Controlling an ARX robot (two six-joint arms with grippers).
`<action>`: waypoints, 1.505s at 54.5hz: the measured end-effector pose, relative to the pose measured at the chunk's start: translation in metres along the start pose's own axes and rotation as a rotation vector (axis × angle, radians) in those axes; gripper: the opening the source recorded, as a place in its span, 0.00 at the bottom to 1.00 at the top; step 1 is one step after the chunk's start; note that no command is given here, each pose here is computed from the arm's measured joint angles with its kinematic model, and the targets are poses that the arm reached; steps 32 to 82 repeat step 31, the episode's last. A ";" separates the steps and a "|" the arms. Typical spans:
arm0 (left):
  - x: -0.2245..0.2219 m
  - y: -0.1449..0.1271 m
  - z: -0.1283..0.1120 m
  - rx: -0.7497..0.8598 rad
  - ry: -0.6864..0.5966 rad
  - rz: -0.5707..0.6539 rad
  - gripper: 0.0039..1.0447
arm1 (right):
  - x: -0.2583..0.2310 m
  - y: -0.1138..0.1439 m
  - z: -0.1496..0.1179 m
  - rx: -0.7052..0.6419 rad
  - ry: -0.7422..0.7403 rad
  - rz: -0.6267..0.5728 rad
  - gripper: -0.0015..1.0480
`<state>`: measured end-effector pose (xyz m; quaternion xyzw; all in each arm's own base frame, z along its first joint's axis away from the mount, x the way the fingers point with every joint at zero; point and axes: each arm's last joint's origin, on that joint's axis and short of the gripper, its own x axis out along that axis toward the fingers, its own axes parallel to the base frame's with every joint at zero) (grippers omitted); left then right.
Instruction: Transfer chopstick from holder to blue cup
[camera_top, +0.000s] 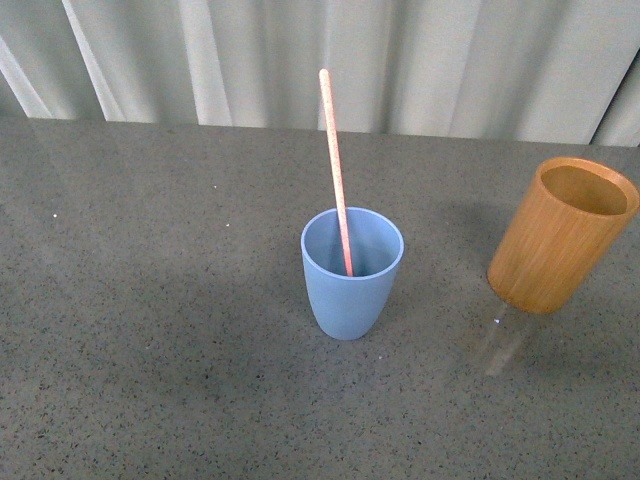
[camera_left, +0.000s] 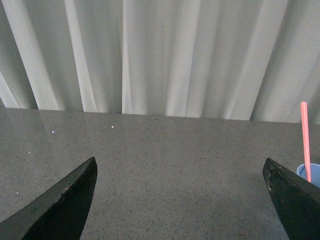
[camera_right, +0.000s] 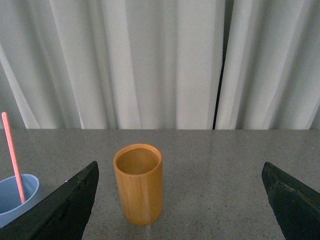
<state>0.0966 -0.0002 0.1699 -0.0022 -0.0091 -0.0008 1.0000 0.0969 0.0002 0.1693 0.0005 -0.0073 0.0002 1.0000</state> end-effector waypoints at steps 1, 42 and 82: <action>0.000 0.000 0.000 0.000 0.000 0.000 0.94 | 0.000 0.000 0.000 0.000 0.000 0.000 0.90; 0.000 0.000 0.000 0.000 0.000 0.000 0.94 | 0.000 0.000 0.000 0.000 0.000 0.000 0.90; 0.000 0.000 0.000 0.000 0.000 0.000 0.94 | 0.000 0.000 0.000 0.000 0.000 0.000 0.90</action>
